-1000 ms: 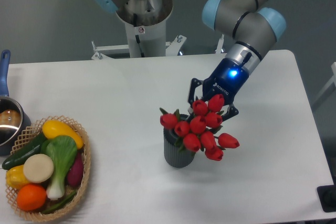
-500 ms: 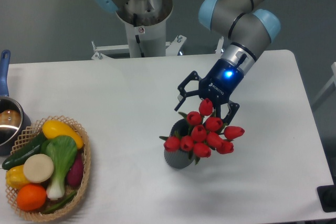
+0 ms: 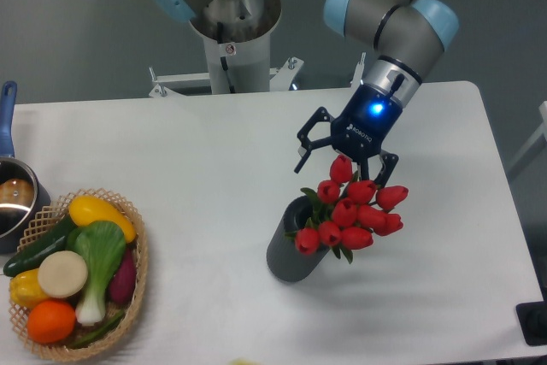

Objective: Insert the flowers into the vase
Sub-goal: 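Raise the open gripper up away from the tulips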

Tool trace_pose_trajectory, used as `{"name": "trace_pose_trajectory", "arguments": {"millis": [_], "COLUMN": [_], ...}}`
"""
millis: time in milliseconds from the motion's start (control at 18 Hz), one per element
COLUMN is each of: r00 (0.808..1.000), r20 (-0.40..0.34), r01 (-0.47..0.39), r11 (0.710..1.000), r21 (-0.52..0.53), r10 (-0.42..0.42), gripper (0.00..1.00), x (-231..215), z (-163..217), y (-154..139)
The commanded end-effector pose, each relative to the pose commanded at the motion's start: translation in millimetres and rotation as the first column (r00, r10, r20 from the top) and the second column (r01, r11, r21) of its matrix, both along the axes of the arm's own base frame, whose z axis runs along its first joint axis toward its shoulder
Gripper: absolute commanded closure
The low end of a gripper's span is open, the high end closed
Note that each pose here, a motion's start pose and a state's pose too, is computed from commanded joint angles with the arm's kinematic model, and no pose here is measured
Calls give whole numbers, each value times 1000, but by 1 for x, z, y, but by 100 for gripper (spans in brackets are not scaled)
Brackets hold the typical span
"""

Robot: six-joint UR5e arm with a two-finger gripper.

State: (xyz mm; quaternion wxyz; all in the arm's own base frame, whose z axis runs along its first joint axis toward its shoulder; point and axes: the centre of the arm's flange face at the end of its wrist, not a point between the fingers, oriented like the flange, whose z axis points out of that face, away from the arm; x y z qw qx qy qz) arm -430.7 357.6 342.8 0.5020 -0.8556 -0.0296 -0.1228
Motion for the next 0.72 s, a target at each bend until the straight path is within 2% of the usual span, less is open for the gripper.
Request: {"name": "trace_pose_trajectory", "arguments": {"millis": [278,444,556,667,722], "r00": [1000,1000,999,987,974], "r20": [7,3,-42,-139,-205], "r01": [13,-4,-27,-97,-141], "r11": [1000,1000,999,986,964], "r21": [8,-1,-21,-137,-224], "r10": [-13,4,26,78,94], "gripper": [0,0,0,0,0], "x": [17,12,4,-9,-15], "z": [16,17,29,43,50], "y": [11,5,-4,-26,-35]}}
